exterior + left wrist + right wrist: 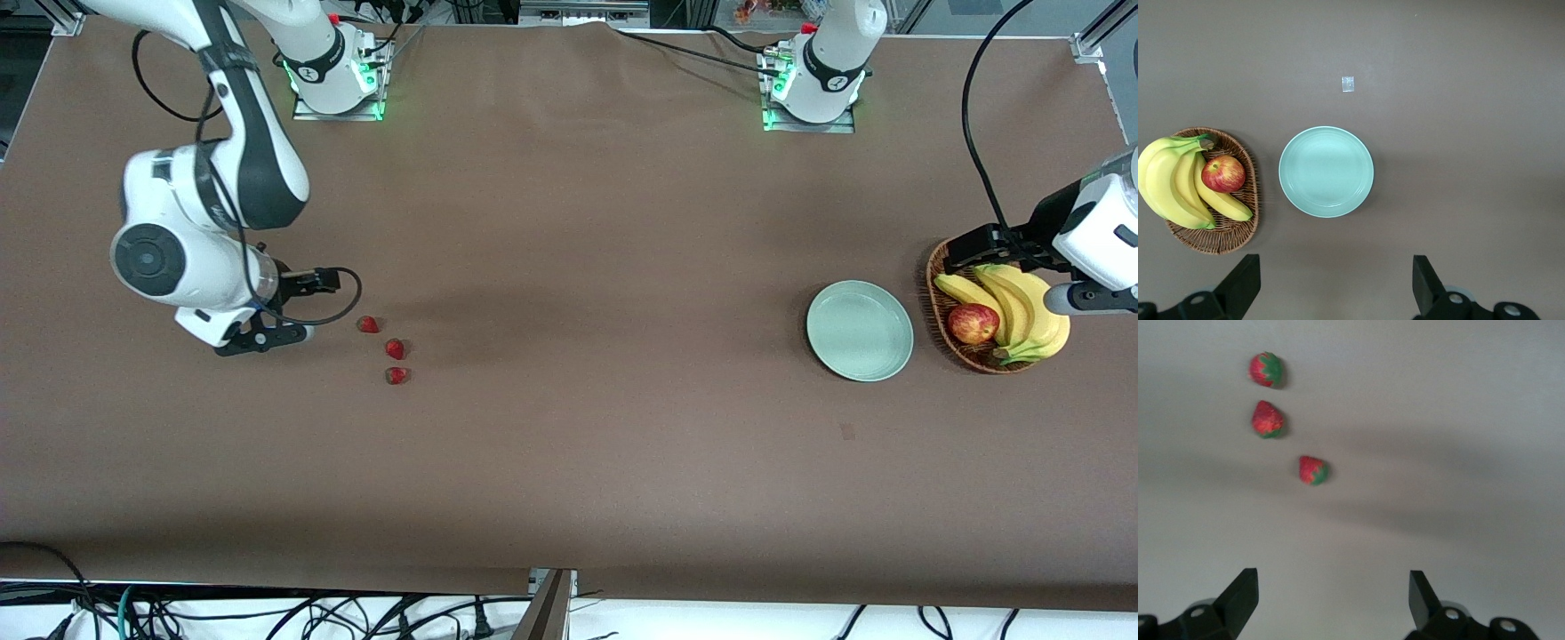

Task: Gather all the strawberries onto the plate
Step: 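Reach the right gripper down to the strawberries and grasp one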

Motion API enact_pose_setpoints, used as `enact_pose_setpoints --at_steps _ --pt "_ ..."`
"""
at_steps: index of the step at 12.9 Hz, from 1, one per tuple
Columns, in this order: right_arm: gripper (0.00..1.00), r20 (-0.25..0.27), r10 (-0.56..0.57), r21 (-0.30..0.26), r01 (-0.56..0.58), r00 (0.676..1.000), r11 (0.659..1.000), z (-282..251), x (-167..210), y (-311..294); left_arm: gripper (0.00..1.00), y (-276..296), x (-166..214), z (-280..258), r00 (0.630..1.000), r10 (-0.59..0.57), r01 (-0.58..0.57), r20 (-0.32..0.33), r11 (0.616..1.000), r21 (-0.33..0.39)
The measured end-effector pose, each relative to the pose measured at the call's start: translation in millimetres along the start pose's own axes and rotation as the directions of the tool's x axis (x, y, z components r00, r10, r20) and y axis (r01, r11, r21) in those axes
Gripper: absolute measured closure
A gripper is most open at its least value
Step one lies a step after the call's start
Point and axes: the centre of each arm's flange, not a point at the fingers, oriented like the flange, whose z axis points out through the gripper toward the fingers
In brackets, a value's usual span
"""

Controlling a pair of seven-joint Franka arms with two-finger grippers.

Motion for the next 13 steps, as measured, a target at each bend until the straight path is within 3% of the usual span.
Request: enact_pose_setpoints --at_steps 5,10,11,12,13 --pt "0.07 0.030 0.030 0.066 -0.032 0.999 0.997 94.8 12.4 -11.8 0.00 -5.0 0.9 0.7 1.000 -0.009 0.009 0.001 1.000 0.000" --pt "0.19 0.000 0.010 0.066 -0.010 1.000 0.998 110.5 21.1 -26.9 0.00 -5.1 1.0 0.7 1.000 -0.009 0.009 0.001 1.000 0.000" --pt "0.28 -0.011 0.010 0.066 -0.009 1.000 0.998 108.6 22.9 -27.6 0.00 -5.4 1.0 0.7 1.000 -0.009 0.009 0.001 1.000 0.000" --pt "0.29 -0.017 0.009 0.066 -0.008 1.000 0.998 107.5 24.3 -27.7 0.00 -5.9 1.0 0.7 1.000 -0.010 0.010 0.001 1.000 0.000" --pt "0.36 -0.023 0.010 0.065 -0.008 1.000 0.998 107.6 25.6 -27.7 0.00 -6.1 1.0 0.7 1.000 -0.011 0.011 0.001 1.000 0.000"
